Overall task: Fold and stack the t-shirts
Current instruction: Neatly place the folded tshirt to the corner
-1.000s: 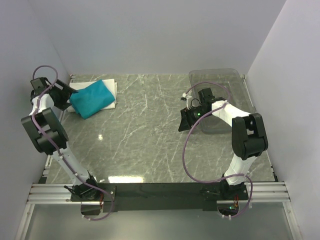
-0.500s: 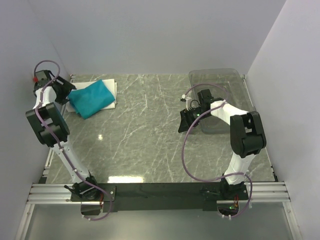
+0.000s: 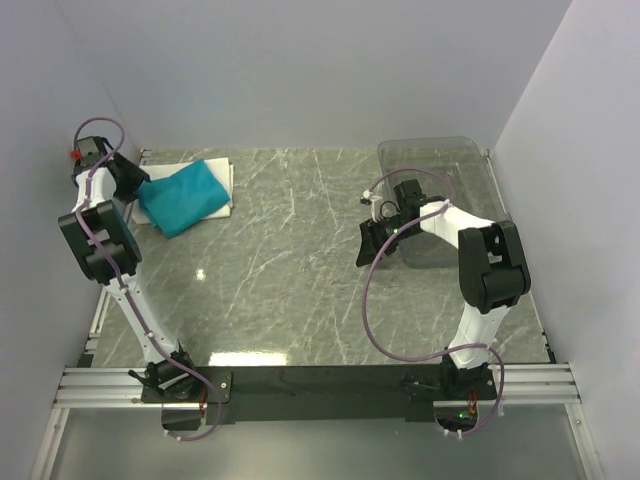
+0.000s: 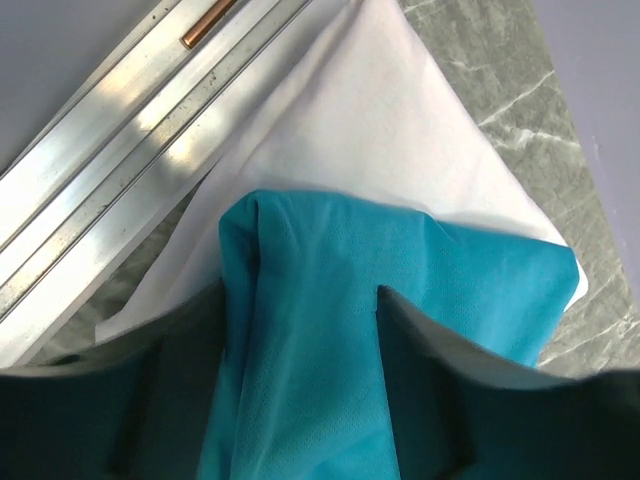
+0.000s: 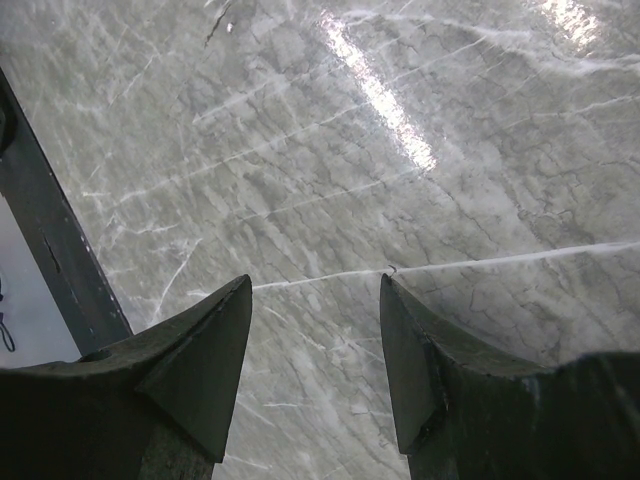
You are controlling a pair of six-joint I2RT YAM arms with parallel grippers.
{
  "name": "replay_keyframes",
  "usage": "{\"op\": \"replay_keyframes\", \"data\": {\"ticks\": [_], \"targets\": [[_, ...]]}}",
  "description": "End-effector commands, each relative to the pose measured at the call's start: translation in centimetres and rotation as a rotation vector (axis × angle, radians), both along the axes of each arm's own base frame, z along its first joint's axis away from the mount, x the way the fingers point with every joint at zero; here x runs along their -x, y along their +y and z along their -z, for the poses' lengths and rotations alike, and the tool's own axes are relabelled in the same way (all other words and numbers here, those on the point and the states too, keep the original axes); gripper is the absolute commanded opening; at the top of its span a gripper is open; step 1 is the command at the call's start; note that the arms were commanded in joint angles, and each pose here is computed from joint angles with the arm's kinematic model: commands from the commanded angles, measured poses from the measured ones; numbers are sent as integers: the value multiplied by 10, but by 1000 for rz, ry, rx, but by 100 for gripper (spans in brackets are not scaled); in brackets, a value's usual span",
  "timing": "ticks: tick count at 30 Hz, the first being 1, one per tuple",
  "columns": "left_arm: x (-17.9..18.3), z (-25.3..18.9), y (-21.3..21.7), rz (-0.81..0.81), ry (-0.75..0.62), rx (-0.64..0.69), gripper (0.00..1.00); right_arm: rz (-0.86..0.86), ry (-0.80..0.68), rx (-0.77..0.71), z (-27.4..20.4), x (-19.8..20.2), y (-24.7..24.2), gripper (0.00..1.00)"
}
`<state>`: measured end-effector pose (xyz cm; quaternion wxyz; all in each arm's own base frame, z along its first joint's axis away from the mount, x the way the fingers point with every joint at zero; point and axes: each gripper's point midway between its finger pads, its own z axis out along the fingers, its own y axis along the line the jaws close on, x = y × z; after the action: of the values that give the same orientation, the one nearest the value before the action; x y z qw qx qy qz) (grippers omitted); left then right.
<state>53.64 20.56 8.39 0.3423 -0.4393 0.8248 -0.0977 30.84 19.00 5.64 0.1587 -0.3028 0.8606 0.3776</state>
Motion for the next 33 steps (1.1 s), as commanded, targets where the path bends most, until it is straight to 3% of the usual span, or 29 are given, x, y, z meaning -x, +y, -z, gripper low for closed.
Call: {"op": "replay_keyframes", "data": {"ticks": [1, 4, 5, 13, 16, 26, 33], "targets": [[-7, 5, 13, 9, -18, -7, 57, -3, -30, -17, -4, -10, 0, 61], [-12, 4, 8, 42, -38, -4, 44, -3, -27, -13, -2, -10, 0, 61], [-13, 6, 7, 57, -38, -8, 35, -2, -24, -12, -1, -9, 0, 61], [-19, 17, 3, 115, -39, -4, 31, 0, -15, -9, 1, -9, 0, 61], [-20, 13, 8, 119, -41, -40, 1, 0, -11, -8, 3, -9, -1, 61], [-52, -49, -1, 295, -261, -269, 1, -1, 10, -11, 7, -9, 0, 61], [-76, -77, -14, 344, -379, -308, 2, -3, 19, -7, 10, -8, 0, 61]]}}
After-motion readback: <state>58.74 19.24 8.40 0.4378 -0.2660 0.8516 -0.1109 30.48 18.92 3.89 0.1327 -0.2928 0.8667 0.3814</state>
